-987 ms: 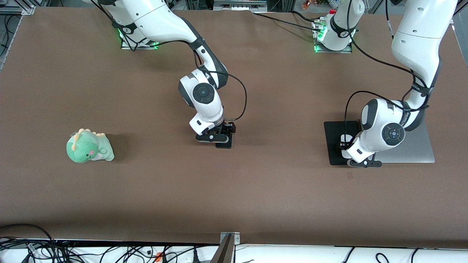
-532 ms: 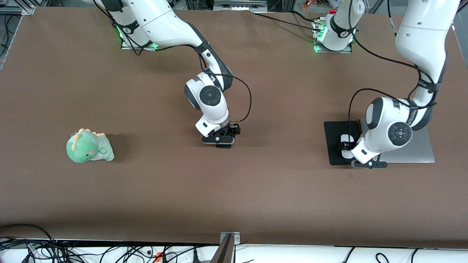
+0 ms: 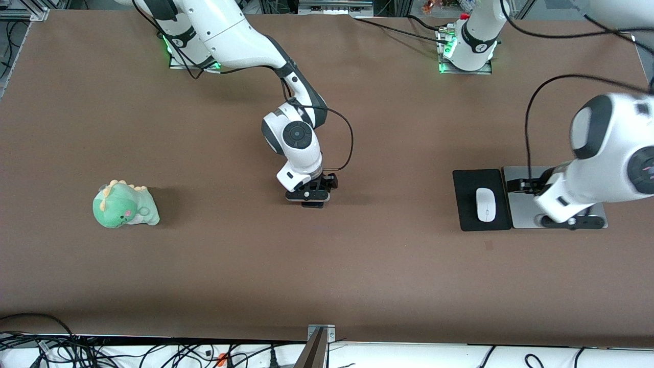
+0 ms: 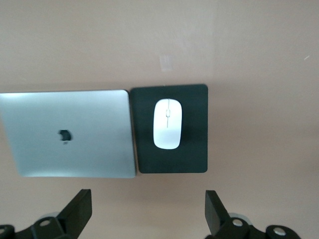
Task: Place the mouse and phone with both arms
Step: 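Release the mouse and raise the left gripper while the right gripper grasps the phone, then carry the black phone beside the green plush toy with the right gripper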
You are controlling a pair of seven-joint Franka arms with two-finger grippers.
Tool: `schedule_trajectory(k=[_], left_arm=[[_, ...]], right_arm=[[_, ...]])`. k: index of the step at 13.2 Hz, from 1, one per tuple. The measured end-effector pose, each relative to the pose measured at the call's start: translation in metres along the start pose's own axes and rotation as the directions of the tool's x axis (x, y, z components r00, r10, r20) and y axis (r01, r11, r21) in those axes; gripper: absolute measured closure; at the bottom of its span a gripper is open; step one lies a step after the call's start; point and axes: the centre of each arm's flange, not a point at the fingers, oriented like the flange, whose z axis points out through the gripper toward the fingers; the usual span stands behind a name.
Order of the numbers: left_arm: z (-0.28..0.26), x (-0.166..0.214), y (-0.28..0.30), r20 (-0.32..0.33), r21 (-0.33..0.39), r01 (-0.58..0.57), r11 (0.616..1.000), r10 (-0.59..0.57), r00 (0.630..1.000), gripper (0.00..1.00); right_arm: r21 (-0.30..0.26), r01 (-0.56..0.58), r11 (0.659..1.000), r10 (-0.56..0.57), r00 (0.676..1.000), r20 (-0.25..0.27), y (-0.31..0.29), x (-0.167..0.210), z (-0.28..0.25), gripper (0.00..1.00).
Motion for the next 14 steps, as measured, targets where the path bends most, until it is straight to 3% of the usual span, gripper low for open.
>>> schedule_trajectory(k=[2,4,5,10,14], left_arm=[[-0.059,-0.021,-0.002,-0.086,-0.016,0.007,1.0,-0.009,0.996,0.0],[-0.101,-0.038,0.003,-0.16,-0.012,-0.001,1.0,-0.001,0.987,0.0],[-0.113,-0.041,0.005,-0.187,0.011,-0.004,1.0,0.006,0.982,0.0],[-0.11,-0.037,0.001,-0.183,0.013,-0.017,1.0,0.019,0.983,0.0],[-0.113,-0.047,0.001,-0.199,-0.025,-0.035,0.999,0.029,0.979,0.0]], right_arm=[[-0.001,-0.001,1.0,0.001,1.0,-0.002,0.0,0.0,0.0,0.03],[-0.003,0.002,1.0,-0.002,1.0,-0.008,-0.001,0.002,-0.005,0.19],[-0.002,0.007,1.0,-0.007,1.0,-0.012,-0.003,0.001,-0.005,0.19],[-0.034,0.046,0.998,-0.047,0.999,-0.021,0.01,0.018,-0.013,0.19],[-0.095,0.158,0.983,-0.155,0.987,0.041,0.089,0.085,-0.074,0.19]])
